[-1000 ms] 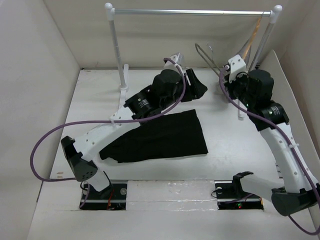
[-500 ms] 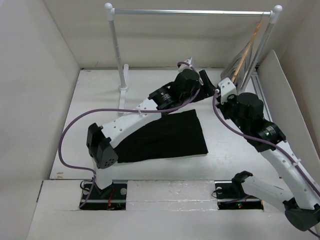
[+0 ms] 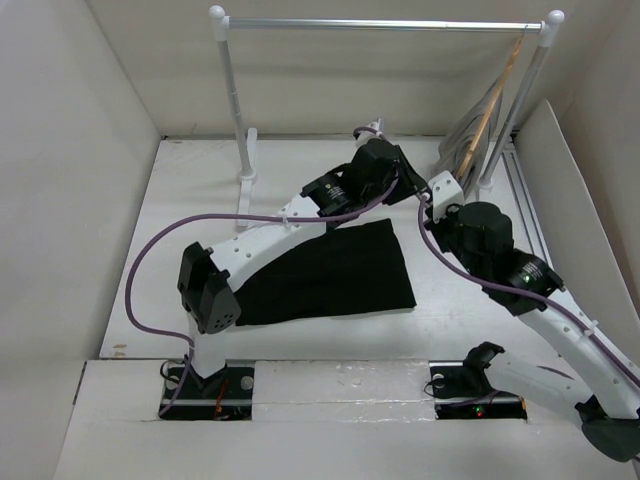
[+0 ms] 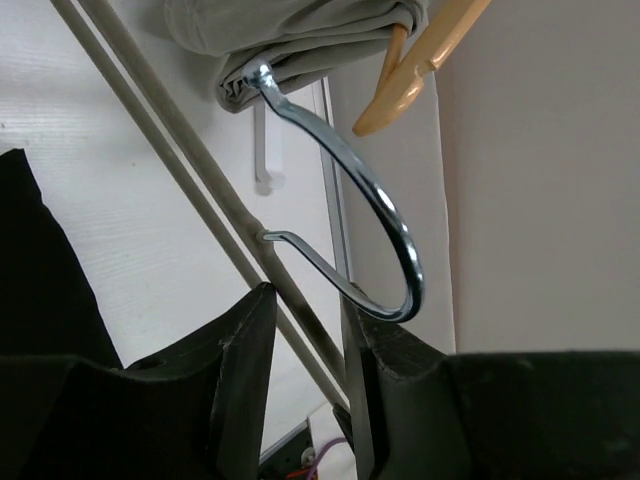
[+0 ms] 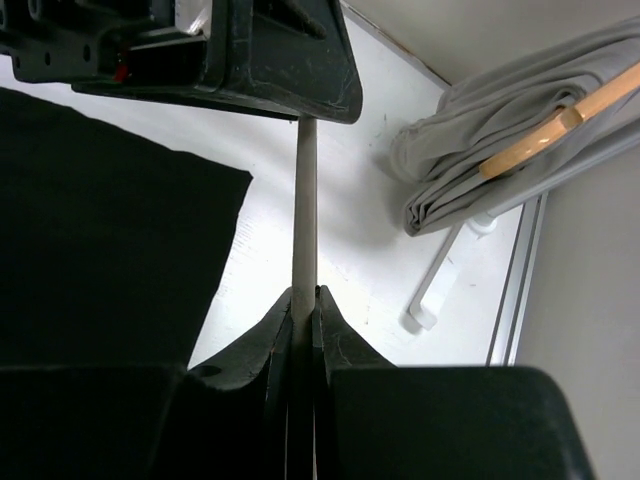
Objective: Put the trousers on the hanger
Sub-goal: Pick up the hanger from the clothesline.
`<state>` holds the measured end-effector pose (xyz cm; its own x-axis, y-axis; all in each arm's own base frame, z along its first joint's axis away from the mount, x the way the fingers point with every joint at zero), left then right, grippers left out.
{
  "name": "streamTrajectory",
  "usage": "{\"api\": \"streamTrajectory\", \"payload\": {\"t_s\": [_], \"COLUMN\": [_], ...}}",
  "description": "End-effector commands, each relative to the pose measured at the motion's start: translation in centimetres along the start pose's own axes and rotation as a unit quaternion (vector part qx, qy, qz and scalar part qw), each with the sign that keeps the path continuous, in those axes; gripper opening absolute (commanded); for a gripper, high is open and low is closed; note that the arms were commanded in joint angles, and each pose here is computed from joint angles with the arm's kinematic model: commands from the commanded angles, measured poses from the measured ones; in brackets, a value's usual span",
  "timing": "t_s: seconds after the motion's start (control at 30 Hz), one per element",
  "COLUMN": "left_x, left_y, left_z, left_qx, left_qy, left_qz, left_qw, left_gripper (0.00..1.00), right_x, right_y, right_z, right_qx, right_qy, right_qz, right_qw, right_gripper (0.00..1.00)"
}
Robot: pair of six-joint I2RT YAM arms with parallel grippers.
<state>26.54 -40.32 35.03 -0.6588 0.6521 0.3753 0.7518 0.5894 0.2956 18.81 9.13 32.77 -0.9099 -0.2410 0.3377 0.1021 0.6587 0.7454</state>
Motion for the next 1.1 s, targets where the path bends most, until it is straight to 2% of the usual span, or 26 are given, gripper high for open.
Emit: {"api": "streamTrajectory", "payload": {"t_s": [0.0, 0.07, 0.13, 0.17, 0.2, 0.4, 0.43, 0.47, 0.5, 0.53, 0.57, 0.6, 0.7, 0.77, 0.97, 1.07], "left_x": [-0.2, -0.6, -0.9, -1.3, -1.3, -2.1, -2.1, -2.1, -2.0, -1.8, -1.6, -1.6, -1.8, -2.2, -1.4, -0.7], "left_y": [0.3, 0.0, -0.2, 0.0, 0.0, -0.9, -1.5, -1.5, -1.7, -2.0, -2.3, -2.5, -3.3, -3.6, -3.8, -4.2], "left_z": [-0.4, 0.1, 0.2, 0.5, 0.5, 1.0, 2.4, 2.4, 2.8, 3.2, 4.1, 4.5, 5.9, 6.5, 6.6, 7.7], "left_qx": [0.011, 0.013, 0.015, 0.019, 0.02, 0.022, 0.028, 0.028, 0.032, 0.047, 0.054, 0.063, 0.087, 0.093, 0.099, 0.108], "left_qy": [-0.02, -0.012, -0.012, -0.009, -0.01, -0.014, -0.004, -0.005, -0.006, -0.026, -0.014, -0.019, -0.025, -0.018, -0.035, -0.031], "left_qz": [0.007, 0.016, 0.022, 0.023, 0.026, 0.061, 0.074, 0.076, 0.081, 0.084, 0.09, 0.092, 0.106, 0.11, 0.101, 0.09], "left_qw": [1.0, 1.0, 1.0, 1.0, 0.999, 0.998, 0.997, 0.997, 0.996, 0.995, 0.994, 0.994, 0.99, 0.989, 0.989, 0.99], "left_gripper": [0.28, 0.28, 0.21, 0.08, 0.02, 0.0, 0.0, 0.0, 0.0, 0.0, 0.0, 0.0, 0.0, 0.0, 0.0, 0.0], "right_x": [0.6, 0.5, 0.4, 0.4, 0.3, 0.5, 0.7, 0.7, 0.9, 1.3, 1.6, 1.9, 2.8, 3.3, 5.2, 4.6], "right_y": [0.5, 0.4, 0.5, 0.5, 0.4, -0.1, -0.9, -0.9, -1.2, -1.6, -1.9, -2.1, -2.9, -3.5, -4.5, -4.5], "right_z": [-0.2, -0.1, 0.1, 0.1, 0.2, 1.1, 1.8, 1.8, 1.9, 2.1, 2.2, 2.3, 3.0, 3.7, 2.7, 2.8], "right_qx": [-0.023, -0.022, -0.02, -0.02, -0.017, -0.007, -0.002, -0.002, -0.002, -0.004, -0.002, -0.007, -0.012, -0.016, -0.042, -0.04], "right_qy": [-0.017, -0.016, -0.013, -0.013, -0.012, 0.007, 0.021, 0.021, 0.024, 0.039, 0.041, 0.047, 0.085, 0.113, 0.11, 0.134], "right_qz": [-0.021, -0.021, -0.02, -0.021, -0.017, -0.016, -0.003, -0.003, 0.002, 0.003, 0.007, 0.006, 0.002, 0.008, 0.031, 0.039], "right_qw": [0.999, 0.999, 1.0, 1.0, 1.0, 1.0, 1.0, 1.0, 1.0, 0.999, 0.999, 0.999, 0.996, 0.993, 0.993, 0.989], "right_gripper": [0.0, 0.0, 0.0, 0.0, 0.0, 0.04, 0.16, 0.16, 0.34, 0.48, 0.48, 0.57, 0.66, 0.66, 0.7, 0.54]}}
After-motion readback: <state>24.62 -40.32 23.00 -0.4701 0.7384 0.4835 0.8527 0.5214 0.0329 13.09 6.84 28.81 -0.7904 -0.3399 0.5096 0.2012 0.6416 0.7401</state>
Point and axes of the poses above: each gripper's point midway between its finger pads, its own x axis back along the fingers, its own z axis along the line the jaws close on, y = z × x, the point moved 9 cm from there along x, back along the fingers, and after that the axes turned 14 degrees about x, right-handed, at the moved point
